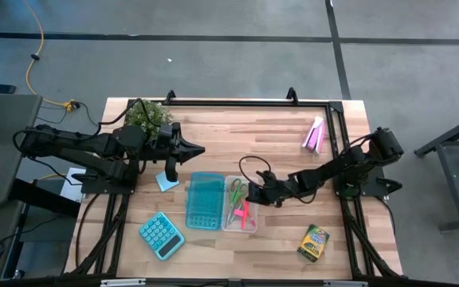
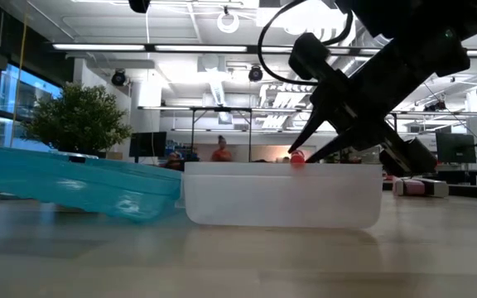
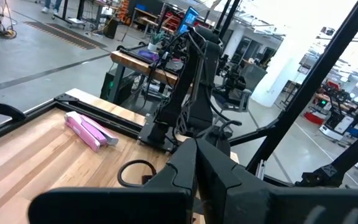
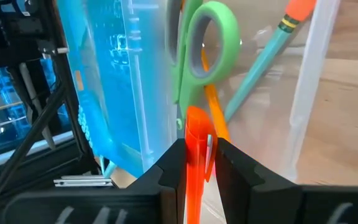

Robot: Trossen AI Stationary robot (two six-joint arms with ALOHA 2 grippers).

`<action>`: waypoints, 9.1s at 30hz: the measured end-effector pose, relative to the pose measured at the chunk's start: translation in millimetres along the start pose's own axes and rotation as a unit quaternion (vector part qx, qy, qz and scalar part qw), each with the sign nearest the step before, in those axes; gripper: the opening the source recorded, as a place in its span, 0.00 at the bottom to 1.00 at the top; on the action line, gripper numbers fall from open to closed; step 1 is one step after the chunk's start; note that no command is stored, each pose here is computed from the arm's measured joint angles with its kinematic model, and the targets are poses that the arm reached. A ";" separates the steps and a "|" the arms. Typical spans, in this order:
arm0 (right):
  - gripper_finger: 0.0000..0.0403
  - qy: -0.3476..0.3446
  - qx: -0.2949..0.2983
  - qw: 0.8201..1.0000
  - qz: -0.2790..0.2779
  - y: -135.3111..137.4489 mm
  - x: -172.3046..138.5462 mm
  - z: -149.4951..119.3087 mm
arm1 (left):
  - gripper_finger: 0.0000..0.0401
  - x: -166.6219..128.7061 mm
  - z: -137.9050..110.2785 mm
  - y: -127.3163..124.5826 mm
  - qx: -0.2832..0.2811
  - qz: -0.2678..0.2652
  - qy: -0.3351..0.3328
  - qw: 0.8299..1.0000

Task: Pack school essentials
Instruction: Put the orange pen into the blue supply box, then put the blue sticky notes into the blue supply box

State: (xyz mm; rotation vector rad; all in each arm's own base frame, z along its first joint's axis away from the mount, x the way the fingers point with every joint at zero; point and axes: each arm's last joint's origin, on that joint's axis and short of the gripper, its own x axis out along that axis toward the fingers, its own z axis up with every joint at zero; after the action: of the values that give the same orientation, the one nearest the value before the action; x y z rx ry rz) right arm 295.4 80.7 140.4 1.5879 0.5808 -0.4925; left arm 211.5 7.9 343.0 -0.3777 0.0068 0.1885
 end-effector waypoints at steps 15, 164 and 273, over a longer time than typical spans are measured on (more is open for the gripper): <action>0.31 0.001 -0.016 1.000 -0.027 -4.8 0.0 1.8 | 0.00 0.0 0.0 -0.1 0.000 -0.001 0.000 1.000; 0.00 -0.153 -0.664 0.698 0.219 101.5 -186.4 65.9 | 0.50 -31.5 -157.1 94.8 -0.193 0.487 0.472 0.709; 0.00 -0.146 -0.653 0.721 0.179 95.8 -181.2 68.1 | 0.41 -10.8 -99.0 42.4 -0.174 0.243 0.447 0.843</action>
State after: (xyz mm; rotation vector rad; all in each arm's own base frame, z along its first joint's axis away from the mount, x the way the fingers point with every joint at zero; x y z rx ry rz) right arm 216.4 -7.1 321.2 0.1992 0.2152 0.0467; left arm 195.8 8.3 235.8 -0.8017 1.0181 0.5064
